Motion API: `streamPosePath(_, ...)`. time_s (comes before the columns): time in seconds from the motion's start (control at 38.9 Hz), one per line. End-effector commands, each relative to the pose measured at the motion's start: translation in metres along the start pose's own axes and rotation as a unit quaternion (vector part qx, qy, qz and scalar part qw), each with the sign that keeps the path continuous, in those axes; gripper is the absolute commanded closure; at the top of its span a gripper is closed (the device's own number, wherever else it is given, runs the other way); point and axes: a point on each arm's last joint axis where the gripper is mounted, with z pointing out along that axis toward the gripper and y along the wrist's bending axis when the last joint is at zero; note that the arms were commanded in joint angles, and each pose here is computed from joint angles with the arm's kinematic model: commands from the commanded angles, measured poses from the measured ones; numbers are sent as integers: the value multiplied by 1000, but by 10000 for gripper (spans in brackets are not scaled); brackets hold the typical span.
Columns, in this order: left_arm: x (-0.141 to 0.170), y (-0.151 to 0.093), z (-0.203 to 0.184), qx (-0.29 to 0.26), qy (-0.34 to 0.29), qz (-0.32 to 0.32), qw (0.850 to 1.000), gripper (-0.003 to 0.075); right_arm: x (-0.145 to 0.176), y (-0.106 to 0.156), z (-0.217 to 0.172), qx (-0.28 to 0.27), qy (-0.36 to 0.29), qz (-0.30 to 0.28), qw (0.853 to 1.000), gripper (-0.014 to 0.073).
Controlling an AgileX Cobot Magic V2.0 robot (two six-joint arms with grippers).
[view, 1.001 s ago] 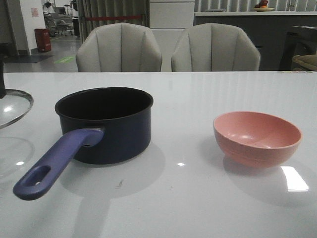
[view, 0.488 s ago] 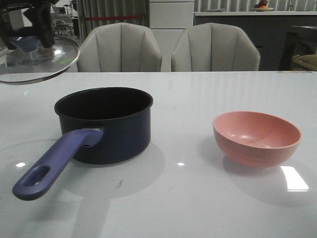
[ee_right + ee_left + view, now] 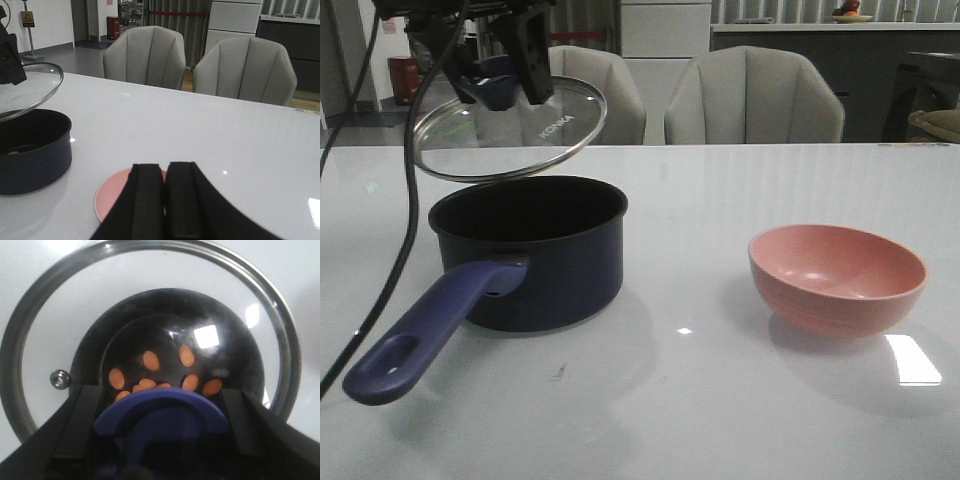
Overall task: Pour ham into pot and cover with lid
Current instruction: 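Carry the glass lid over the saucepan with the left gripper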
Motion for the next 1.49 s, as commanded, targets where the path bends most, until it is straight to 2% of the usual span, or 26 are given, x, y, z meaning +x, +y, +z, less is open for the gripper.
streamPosePath(0.0,-1,-15,-27,12,-31,19,999,465,-8,2,0,-9,-11,4,1000,447)
streamPosePath(0.23,-1,-27,-11,29,-12,26,999,465,-8,2,0,-9,-11,4,1000,447)
streamPosePath(0.49,3,-20,-1,-6,6,34,999,465,-8,2,0,-9,-11,4,1000,447)
streamPosePath(0.74,8,-16,7,-8,22,31,999,465,-8,2,0,-9,-11,4,1000,447)
streamPosePath(1.31,5,-14,7,-11,9,29,999,447,-8,2,0,-9,-11,4,1000,447)
streamPosePath(1.46,5,-13,10,-11,11,28,999,378,-8,2,0,-9,-11,4,1000,447)
